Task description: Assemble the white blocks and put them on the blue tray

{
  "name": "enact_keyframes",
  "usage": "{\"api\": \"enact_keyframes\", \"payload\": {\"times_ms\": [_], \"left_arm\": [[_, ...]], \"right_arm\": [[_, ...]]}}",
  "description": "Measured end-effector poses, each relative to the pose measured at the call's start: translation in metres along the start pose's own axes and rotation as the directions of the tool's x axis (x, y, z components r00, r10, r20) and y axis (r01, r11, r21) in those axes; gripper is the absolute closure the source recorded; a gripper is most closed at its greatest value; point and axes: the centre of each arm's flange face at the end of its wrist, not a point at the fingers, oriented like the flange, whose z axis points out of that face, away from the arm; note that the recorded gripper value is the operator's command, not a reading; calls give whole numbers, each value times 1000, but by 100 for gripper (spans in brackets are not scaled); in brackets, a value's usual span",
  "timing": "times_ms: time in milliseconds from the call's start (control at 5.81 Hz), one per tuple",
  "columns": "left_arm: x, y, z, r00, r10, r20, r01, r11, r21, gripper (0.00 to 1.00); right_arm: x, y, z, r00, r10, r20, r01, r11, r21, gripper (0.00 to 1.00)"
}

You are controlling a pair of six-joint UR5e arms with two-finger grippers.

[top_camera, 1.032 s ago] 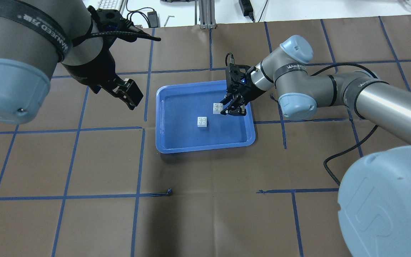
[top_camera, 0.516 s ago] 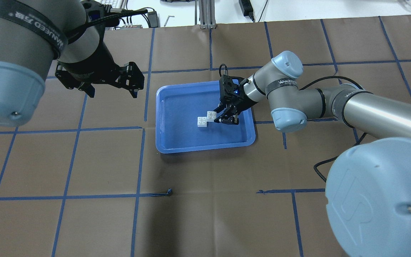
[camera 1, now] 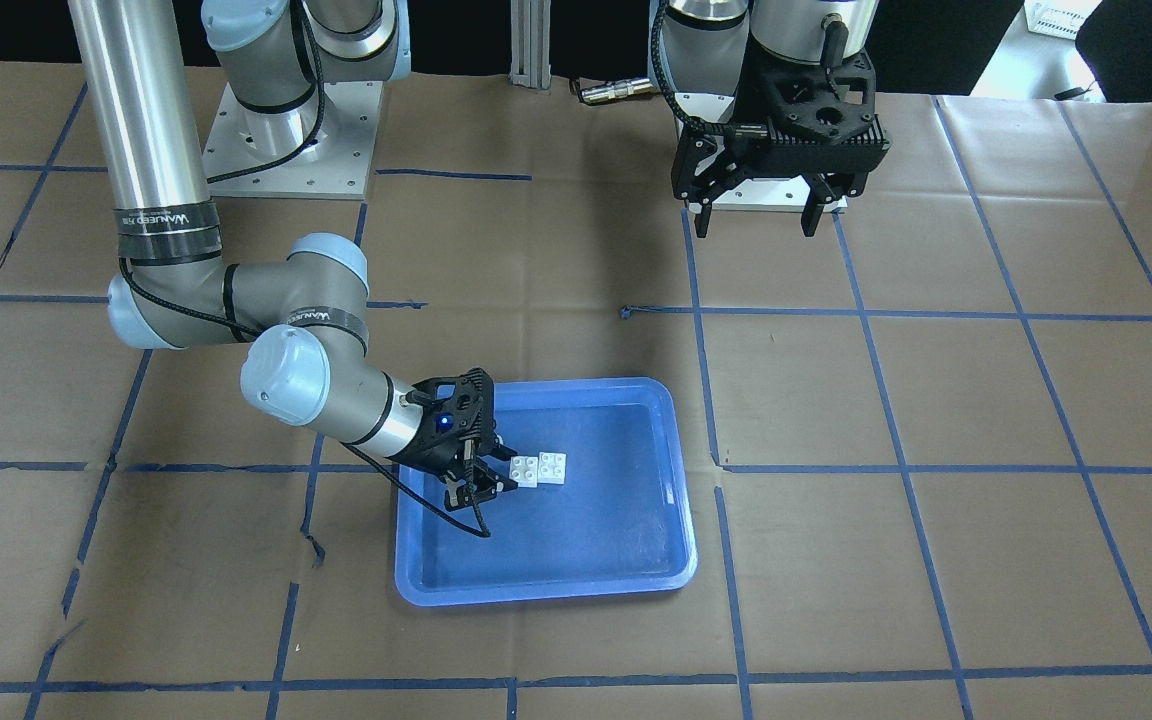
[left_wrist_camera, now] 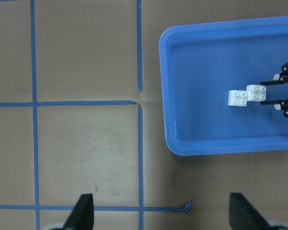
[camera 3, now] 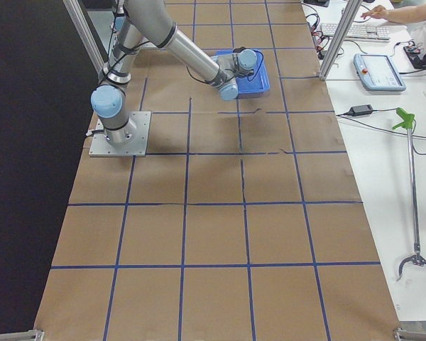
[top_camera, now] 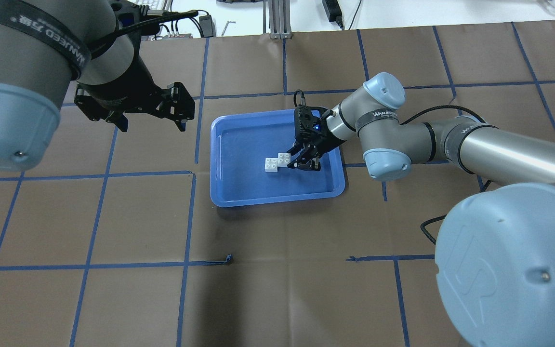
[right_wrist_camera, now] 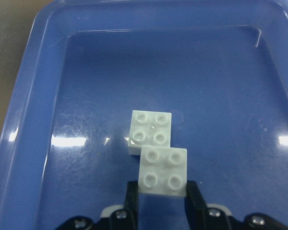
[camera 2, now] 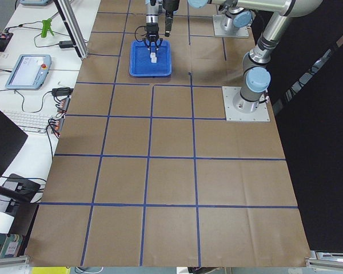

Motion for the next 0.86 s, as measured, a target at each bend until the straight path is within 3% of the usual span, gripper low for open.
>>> {"api": "enact_keyframes", "payload": {"times_ms": [860], "left_arm": [[0, 0, 0, 1000, -1, -1, 1, 1000, 0, 1]], "right_arm": [[-2, 0, 2, 1000, 5, 9, -4, 1000, -5, 74]]}}
